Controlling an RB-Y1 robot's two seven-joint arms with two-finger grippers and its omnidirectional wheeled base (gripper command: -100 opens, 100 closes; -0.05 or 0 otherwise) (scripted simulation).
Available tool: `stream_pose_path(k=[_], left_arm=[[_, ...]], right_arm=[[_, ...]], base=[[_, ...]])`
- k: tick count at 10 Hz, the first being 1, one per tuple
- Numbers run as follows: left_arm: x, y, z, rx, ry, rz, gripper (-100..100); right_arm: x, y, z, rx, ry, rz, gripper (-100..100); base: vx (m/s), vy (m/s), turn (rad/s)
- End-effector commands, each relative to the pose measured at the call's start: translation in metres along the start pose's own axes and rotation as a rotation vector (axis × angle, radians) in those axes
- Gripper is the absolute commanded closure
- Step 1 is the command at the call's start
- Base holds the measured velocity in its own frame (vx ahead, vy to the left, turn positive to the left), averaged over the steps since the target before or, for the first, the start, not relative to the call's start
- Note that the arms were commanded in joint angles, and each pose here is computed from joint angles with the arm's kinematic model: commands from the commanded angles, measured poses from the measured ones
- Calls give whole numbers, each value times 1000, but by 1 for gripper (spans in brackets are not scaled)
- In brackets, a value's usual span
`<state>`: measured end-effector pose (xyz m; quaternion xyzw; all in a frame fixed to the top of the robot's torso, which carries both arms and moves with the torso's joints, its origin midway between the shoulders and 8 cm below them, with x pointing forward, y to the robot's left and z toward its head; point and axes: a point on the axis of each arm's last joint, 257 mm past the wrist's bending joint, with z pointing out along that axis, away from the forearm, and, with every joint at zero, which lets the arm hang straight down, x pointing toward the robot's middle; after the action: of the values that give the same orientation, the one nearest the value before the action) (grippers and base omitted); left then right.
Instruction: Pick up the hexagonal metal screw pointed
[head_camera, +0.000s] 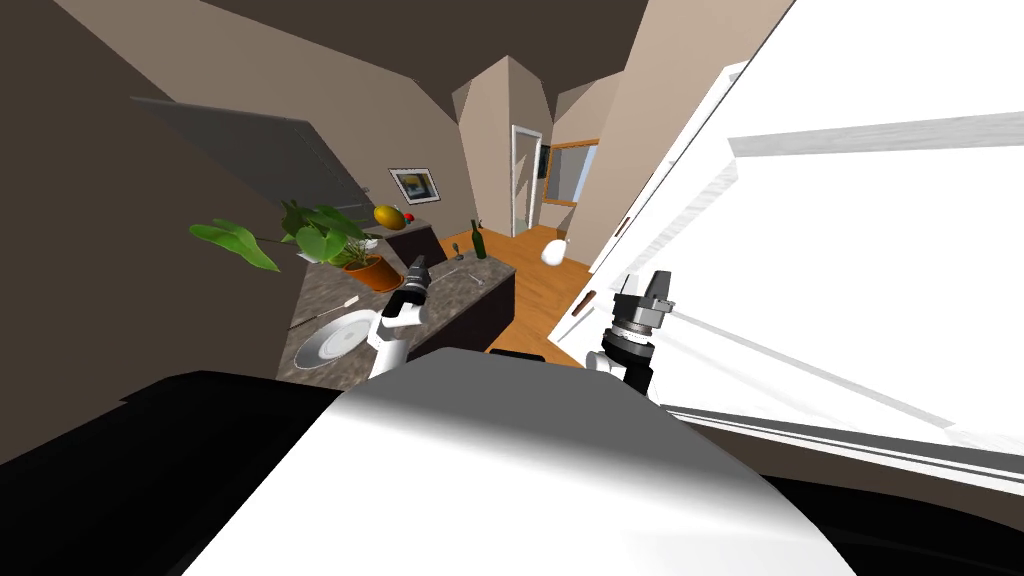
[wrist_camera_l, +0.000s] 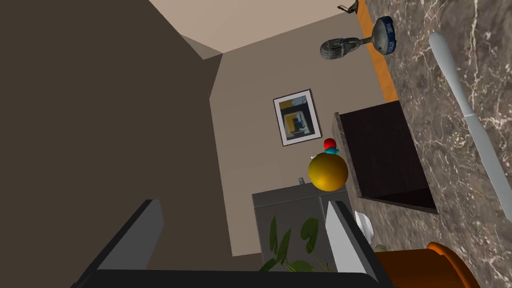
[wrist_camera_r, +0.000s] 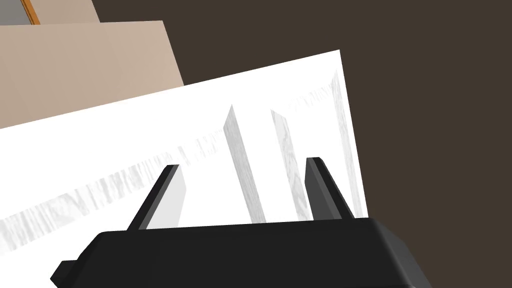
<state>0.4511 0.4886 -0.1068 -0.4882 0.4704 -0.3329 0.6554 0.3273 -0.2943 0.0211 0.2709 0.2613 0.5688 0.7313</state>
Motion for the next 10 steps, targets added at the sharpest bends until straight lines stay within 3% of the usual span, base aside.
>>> stream_pose_path(k=[1,3,6,8,9,10], left_arm=[[-14,9,8,-42,-18,10,-100],[-13,19,7,-79,-12,10,-100],[-41,40,19,-173,-40,22,-100],[-38,52,17,-221,-32,20,-100],[-52,59,22,-251,-46,22,-100],[-50,66,20,-278,-41,21,-100]], right_arm=[[0,0,0,0,0,0,0],[0,0,0,0,0,0,0],[0,0,0,0,0,0,0],[0,0,0,0,0,0,0],[0,0,0,0,0,0,0],[0,0,0,0,0,0,0]], base=[[-9,11,-221],[-10,20,-84],[-12,24,-215],[-9,25,-79],[-14,22,-273],[-15,31,-143]])
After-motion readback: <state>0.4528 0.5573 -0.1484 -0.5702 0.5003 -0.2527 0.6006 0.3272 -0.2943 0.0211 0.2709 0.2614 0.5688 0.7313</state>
